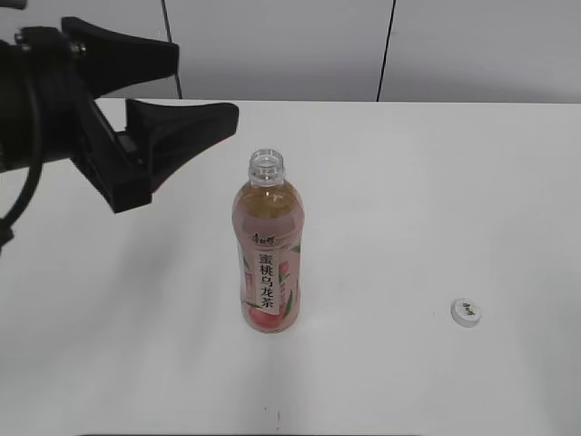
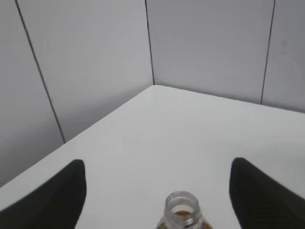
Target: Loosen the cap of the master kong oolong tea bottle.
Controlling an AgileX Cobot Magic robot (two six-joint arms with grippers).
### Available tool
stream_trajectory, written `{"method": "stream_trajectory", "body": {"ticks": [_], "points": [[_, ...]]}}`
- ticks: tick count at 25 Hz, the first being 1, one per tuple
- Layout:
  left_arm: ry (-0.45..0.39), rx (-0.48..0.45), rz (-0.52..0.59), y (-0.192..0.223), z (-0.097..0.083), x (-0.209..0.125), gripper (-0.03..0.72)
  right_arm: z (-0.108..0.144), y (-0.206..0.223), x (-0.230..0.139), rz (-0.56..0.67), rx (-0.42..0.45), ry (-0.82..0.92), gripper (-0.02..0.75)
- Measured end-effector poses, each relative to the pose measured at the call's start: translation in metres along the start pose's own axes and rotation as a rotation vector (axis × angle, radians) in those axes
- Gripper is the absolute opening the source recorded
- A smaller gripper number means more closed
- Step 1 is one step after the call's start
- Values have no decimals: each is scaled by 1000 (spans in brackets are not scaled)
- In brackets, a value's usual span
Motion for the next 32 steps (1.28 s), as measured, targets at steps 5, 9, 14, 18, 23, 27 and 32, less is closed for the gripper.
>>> {"method": "stream_trajectory", "body": {"ticks": [5, 9, 14, 18, 23, 27, 32], "points": [[49, 208, 127, -26, 18, 3, 550, 0, 0, 0, 1, 0, 0, 540], [53, 401, 286, -48, 35, -7, 550, 0, 0, 0, 1, 0, 0, 540], [-138, 608, 488, -71, 49, -32, 550, 0, 0, 0, 0, 0, 0, 540], [-439, 651, 571, -78, 40, -49, 550, 0, 0, 0, 0, 0, 0, 539], [-575, 510, 565, -82, 16, -43, 550, 0, 0, 0, 0, 0, -1, 539], [-515, 419, 541, -105, 1, -14, 550, 0, 0, 0, 0, 0, -1, 539], [-426, 398, 492, -151, -17, 16, 550, 0, 0, 0, 1, 0, -1, 539]]}}
Point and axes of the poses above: a point on each arm's last joint axis where the gripper is mounted, y pointing out along that axis toward the gripper, z along the wrist's bending axis when the last joint is at zero, x = y × z, the point moved 3 cm from there along y, pointing out along that axis toward the gripper, and after that the axes turned 2 degrees about y, right-handed, at the moved point
